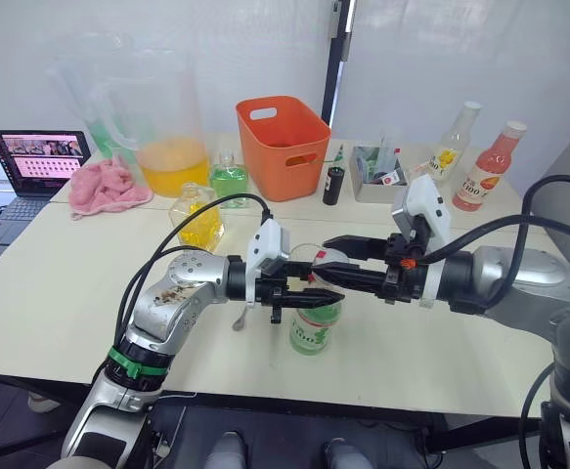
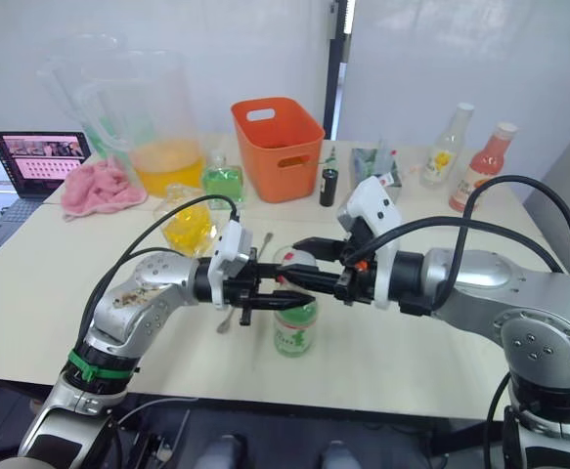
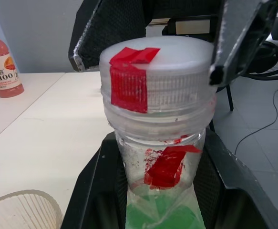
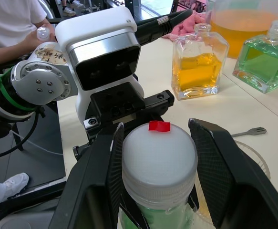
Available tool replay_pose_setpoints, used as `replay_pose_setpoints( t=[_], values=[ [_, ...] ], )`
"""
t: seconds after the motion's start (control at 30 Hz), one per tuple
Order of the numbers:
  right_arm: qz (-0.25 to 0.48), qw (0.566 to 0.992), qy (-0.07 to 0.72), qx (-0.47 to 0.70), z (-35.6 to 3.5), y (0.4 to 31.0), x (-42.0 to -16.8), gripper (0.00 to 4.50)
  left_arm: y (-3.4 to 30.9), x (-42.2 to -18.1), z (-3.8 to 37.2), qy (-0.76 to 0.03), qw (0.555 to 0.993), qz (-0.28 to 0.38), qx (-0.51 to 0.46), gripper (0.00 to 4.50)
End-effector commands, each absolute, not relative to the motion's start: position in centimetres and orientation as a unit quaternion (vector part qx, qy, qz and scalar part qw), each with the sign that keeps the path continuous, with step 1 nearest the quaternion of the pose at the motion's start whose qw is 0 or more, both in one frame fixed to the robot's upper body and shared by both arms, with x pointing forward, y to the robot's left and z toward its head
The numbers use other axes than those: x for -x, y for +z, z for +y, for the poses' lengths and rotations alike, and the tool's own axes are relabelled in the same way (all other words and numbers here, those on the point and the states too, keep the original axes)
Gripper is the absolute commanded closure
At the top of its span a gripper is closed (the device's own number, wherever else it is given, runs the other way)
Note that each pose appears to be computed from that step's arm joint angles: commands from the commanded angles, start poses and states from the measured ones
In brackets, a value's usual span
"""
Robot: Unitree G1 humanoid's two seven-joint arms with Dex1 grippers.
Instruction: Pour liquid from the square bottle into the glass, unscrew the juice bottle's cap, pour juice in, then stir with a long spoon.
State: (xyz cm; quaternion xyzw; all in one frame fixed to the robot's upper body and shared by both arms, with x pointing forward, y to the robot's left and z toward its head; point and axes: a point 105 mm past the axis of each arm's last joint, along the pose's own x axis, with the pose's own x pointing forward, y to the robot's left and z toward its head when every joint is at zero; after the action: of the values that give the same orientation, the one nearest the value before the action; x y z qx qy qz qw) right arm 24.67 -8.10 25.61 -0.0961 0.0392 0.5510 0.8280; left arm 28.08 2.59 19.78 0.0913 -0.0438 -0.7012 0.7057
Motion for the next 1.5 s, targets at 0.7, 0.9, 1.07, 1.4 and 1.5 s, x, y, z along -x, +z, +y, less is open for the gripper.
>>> replay_pose_setpoints(
  t=[0.7,0.9,1.07,1.4,1.5],
  values=[
    [0.018,0.575,0.778,0.254,-8.1,24.2,-28.2,2.86,17.9,-28.1,3.7,-0.671,0.733,0.0,-0.113,3.14],
    [0.011,0.564,0.787,0.249,-7.9,24.7,-28.7,2.89,18.3,-28.0,3.4,-0.669,0.734,-0.001,-0.112,3.14],
    [0.001,0.563,0.79,0.242,-7.8,25.3,-28.8,2.89,18.6,-28.0,3.4,-0.668,0.735,-0.002,-0.111,3.14],
    [-0.039,0.577,0.796,0.181,-8.8,30.3,-27.1,2.89,18.8,-27.8,2.9,-0.674,0.73,-0.004,-0.109,3.14],
    [-0.04,0.585,0.793,0.167,-9.3,30.8,-26.7,2.89,18.7,-27.8,2.8,-0.675,0.73,-0.004,-0.108,3.14]
  ],
)
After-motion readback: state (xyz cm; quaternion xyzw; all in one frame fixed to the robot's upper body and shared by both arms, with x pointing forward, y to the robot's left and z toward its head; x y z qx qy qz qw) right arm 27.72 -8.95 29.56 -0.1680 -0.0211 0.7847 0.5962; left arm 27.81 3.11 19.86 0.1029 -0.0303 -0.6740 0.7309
